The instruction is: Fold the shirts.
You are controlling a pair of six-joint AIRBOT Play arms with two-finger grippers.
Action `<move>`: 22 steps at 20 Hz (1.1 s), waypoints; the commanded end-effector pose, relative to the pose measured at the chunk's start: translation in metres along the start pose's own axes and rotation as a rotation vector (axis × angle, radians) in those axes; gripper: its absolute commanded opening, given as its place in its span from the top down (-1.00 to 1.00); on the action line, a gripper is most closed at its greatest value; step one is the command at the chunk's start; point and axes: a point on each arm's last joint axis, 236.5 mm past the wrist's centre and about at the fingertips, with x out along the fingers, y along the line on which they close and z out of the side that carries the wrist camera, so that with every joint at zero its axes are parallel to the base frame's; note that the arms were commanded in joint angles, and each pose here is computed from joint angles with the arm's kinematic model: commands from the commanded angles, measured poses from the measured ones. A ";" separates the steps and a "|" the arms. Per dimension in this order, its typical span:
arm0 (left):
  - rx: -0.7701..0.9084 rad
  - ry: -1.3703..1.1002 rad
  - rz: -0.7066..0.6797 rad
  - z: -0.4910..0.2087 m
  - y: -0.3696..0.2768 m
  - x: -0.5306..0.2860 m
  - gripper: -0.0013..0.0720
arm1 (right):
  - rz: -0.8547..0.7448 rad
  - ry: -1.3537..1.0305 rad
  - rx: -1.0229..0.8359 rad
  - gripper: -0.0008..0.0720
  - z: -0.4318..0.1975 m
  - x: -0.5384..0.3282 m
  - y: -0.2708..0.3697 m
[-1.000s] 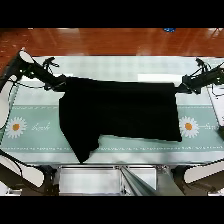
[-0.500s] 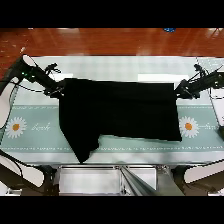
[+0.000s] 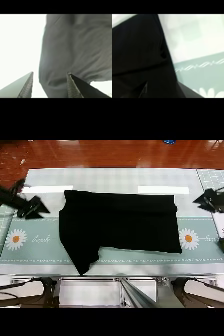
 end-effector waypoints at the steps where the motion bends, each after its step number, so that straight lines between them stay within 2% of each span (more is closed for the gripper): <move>1: -0.185 -0.034 -0.107 -0.052 0.024 0.017 -0.42 | 0.090 -0.064 0.003 -0.16 -0.052 0.007 0.015; 4: -0.241 0.056 -0.154 -0.092 0.026 0.049 -0.42 | 0.194 -0.086 0.038 -0.16 -0.080 0.010 0.037; 9: -0.264 0.120 -0.123 -0.125 0.032 0.088 -0.42 | 0.225 -0.038 0.042 -0.16 -0.099 0.011 0.043; 18: -0.097 0.147 -0.094 -0.140 -0.006 0.133 -0.41 | 0.220 -0.055 0.088 -0.16 -0.094 0.009 0.040; 19: -0.074 0.159 -0.088 -0.144 -0.009 0.135 -0.37 | 0.213 -0.076 0.111 -0.16 -0.088 0.005 0.034; 20: -0.062 0.166 -0.087 -0.145 -0.011 0.136 -0.01 | 0.203 -0.102 0.137 -0.16 -0.081 -0.001 0.025; 21: -0.059 0.169 -0.088 -0.146 -0.011 0.136 0.64 | 0.181 -0.122 0.166 -0.16 -0.077 -0.007 0.010; 22: -0.053 0.169 -0.090 -0.146 -0.012 0.135 0.92 | 0.095 -0.095 0.170 -0.16 -0.088 -0.008 -0.019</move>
